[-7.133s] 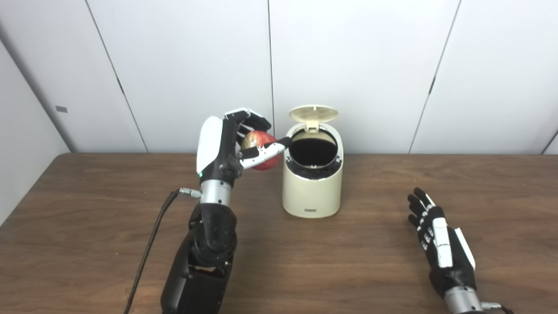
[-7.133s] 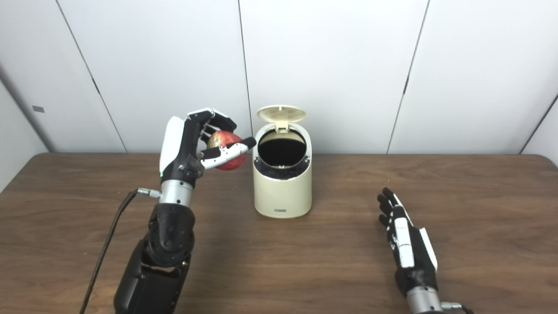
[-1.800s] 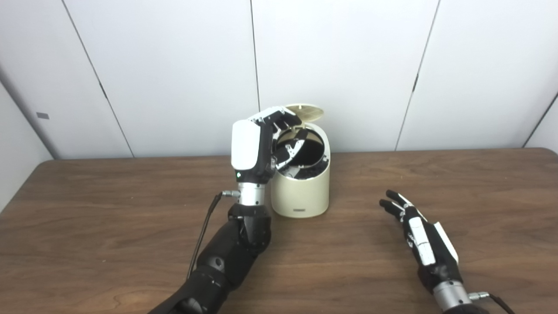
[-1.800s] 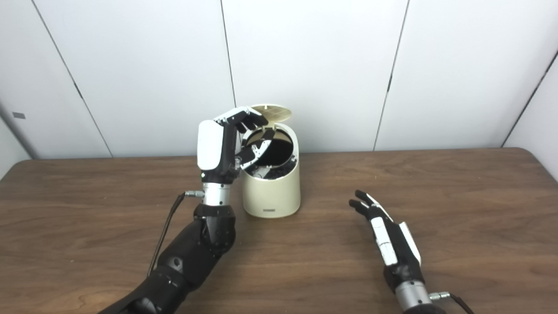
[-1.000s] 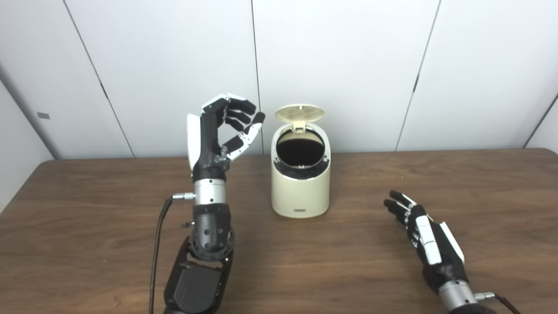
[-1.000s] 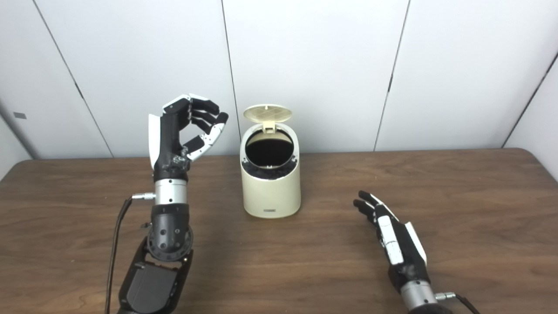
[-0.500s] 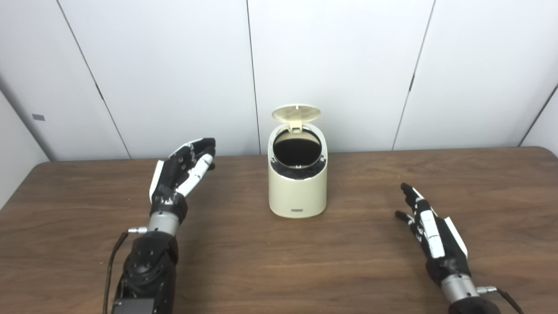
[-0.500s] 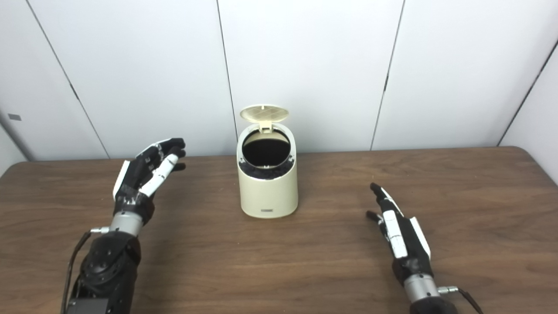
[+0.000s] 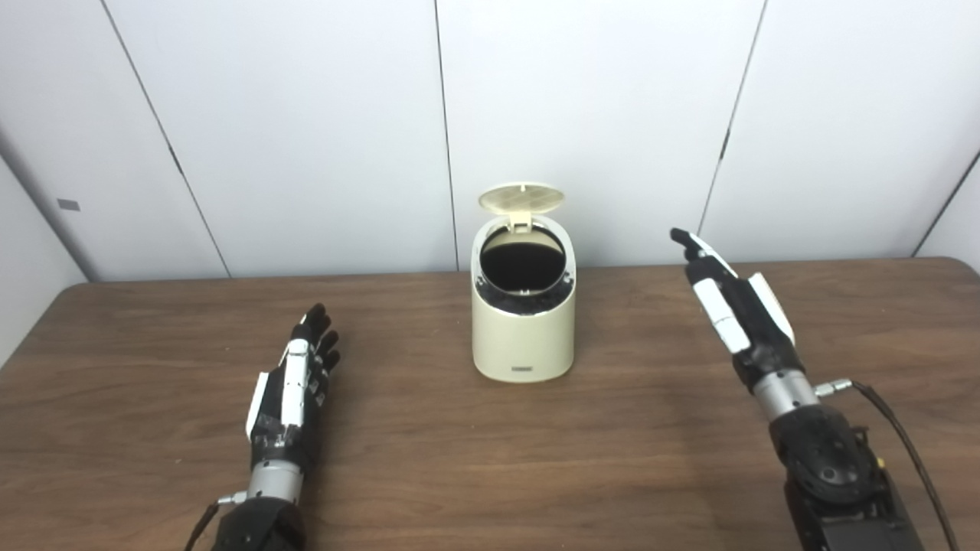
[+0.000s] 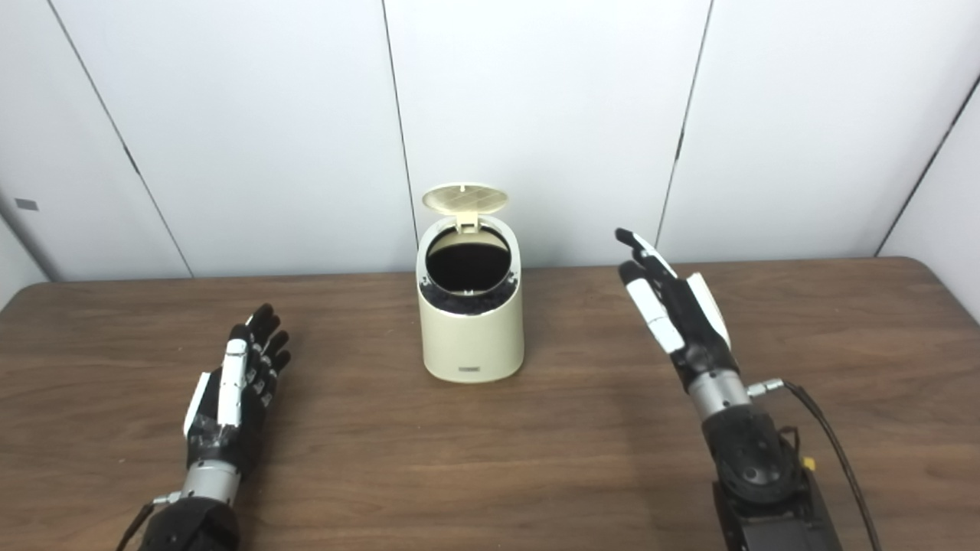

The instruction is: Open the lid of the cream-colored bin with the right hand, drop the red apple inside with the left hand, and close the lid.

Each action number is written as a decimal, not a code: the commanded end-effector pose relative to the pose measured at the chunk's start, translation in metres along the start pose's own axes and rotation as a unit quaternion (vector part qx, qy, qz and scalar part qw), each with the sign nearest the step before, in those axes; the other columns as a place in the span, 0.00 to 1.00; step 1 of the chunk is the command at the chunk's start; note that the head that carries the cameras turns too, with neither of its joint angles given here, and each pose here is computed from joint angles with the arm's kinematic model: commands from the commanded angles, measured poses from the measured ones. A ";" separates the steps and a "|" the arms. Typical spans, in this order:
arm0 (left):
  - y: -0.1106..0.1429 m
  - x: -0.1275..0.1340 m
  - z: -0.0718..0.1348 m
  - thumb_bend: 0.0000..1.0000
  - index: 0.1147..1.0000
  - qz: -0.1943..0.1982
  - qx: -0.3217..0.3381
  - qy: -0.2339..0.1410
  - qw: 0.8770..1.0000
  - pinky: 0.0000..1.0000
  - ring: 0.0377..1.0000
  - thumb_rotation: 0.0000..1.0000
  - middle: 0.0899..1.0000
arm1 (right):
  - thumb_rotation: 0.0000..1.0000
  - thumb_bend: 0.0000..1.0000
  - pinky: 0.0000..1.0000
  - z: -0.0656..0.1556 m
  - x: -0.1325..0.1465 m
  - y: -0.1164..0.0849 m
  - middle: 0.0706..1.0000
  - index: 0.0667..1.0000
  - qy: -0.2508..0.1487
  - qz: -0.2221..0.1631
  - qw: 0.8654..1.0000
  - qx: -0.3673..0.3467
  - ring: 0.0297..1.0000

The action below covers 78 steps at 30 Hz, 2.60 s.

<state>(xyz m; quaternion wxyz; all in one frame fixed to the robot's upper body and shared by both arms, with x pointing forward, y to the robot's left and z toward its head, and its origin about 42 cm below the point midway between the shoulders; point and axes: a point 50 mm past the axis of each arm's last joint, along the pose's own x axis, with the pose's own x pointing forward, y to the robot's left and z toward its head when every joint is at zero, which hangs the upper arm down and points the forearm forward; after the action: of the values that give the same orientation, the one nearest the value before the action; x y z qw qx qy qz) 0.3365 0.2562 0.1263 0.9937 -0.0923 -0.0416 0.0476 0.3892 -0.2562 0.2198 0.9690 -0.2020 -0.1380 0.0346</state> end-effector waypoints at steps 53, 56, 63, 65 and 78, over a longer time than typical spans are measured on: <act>-0.019 -0.001 -0.009 0.50 0.92 -0.021 0.043 -0.029 0.998 0.98 0.97 0.72 0.97 | 1.00 0.54 0.96 0.110 0.048 0.020 0.96 0.65 -0.131 0.108 0.946 -0.276 1.00; -0.021 -0.001 -0.008 0.51 0.92 -0.022 0.038 -0.029 0.999 0.98 0.96 0.71 0.96 | 1.00 0.53 0.97 0.110 0.048 0.025 0.96 0.67 -0.127 0.122 0.939 -0.296 1.00; -0.022 0.000 -0.006 0.47 0.91 -0.019 0.045 -0.032 0.998 0.97 0.98 0.75 0.97 | 1.00 0.57 1.00 0.109 0.044 0.042 0.98 0.72 -0.149 0.142 0.902 -0.379 1.00; -0.021 0.000 -0.004 0.48 0.91 -0.016 0.043 -0.031 0.998 0.99 0.99 0.76 0.97 | 1.00 0.56 1.00 0.106 0.042 0.047 0.97 0.71 -0.156 0.145 0.895 -0.391 1.00; -0.024 0.000 -0.001 0.50 0.89 -0.009 0.038 -0.034 0.999 0.96 0.96 0.72 0.96 | 0.99 0.57 1.00 0.104 0.036 0.060 0.97 0.69 -0.182 0.150 0.863 -0.446 1.00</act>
<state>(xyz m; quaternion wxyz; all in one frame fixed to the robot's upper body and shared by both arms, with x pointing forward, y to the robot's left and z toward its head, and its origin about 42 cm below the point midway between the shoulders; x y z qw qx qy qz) 0.3312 0.2374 0.1156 0.9961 -0.0536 -0.0490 0.0503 0.3957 -0.1648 0.2822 0.7327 -0.6157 -0.2477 0.1509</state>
